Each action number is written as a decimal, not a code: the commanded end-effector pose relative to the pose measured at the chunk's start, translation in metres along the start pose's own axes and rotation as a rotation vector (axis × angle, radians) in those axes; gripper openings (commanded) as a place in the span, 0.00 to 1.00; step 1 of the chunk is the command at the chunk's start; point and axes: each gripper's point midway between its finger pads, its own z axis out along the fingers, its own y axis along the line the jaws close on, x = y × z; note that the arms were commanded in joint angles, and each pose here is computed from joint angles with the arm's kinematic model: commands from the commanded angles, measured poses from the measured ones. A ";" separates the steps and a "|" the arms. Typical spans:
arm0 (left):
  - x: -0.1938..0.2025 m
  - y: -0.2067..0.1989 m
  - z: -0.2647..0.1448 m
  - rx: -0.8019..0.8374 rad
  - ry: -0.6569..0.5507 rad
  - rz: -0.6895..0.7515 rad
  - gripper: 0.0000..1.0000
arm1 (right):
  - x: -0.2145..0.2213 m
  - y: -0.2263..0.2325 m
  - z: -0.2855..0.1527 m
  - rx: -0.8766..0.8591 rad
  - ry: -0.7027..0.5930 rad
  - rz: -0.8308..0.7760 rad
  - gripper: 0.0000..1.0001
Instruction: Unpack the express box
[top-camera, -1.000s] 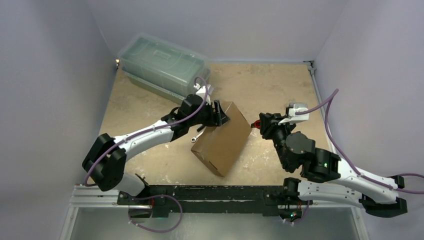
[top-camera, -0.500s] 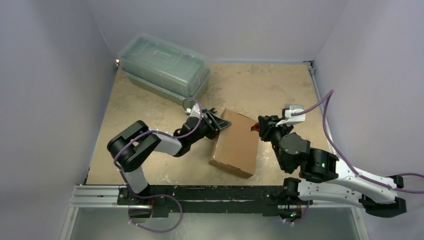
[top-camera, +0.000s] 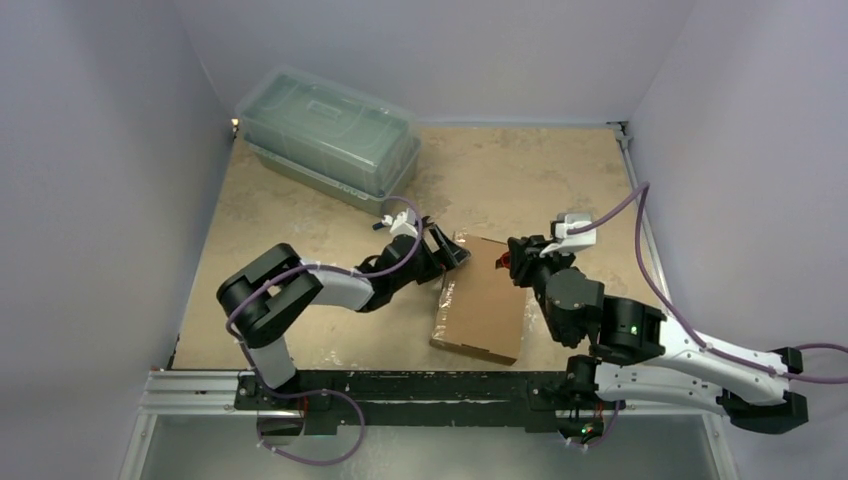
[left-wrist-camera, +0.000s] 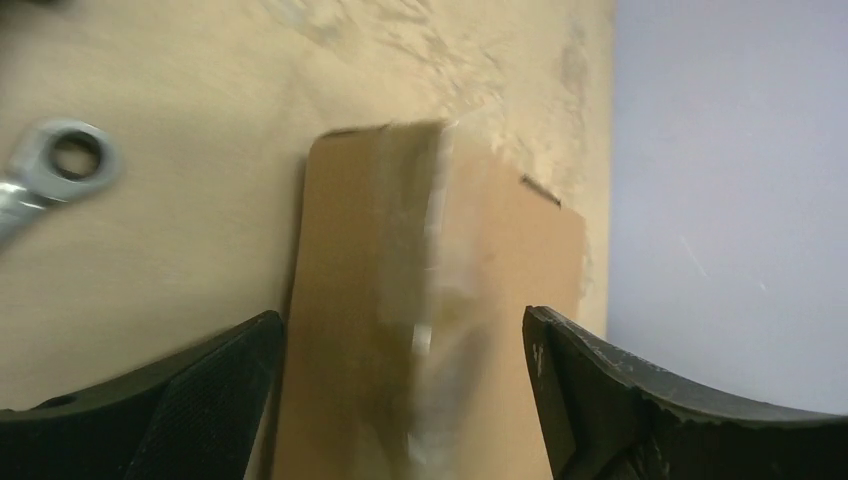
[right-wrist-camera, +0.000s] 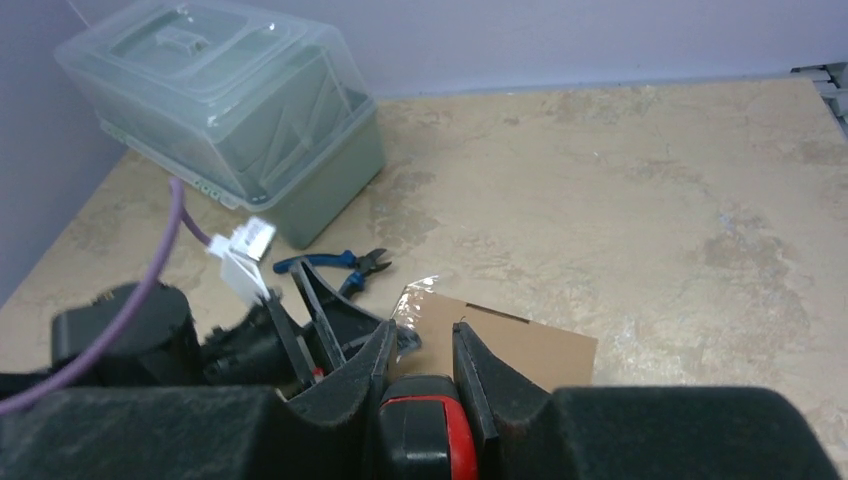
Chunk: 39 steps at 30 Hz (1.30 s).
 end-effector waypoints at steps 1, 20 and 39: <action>-0.045 0.002 -0.013 -0.139 -0.051 0.193 0.91 | 0.006 0.005 0.005 0.017 0.000 0.022 0.00; 0.003 0.001 -0.081 0.054 0.236 0.304 0.74 | 0.100 -0.091 0.083 0.475 0.343 -0.158 0.00; 0.027 -0.001 -0.082 0.159 0.291 0.188 0.71 | 0.053 -0.115 0.074 0.532 0.272 -0.152 0.00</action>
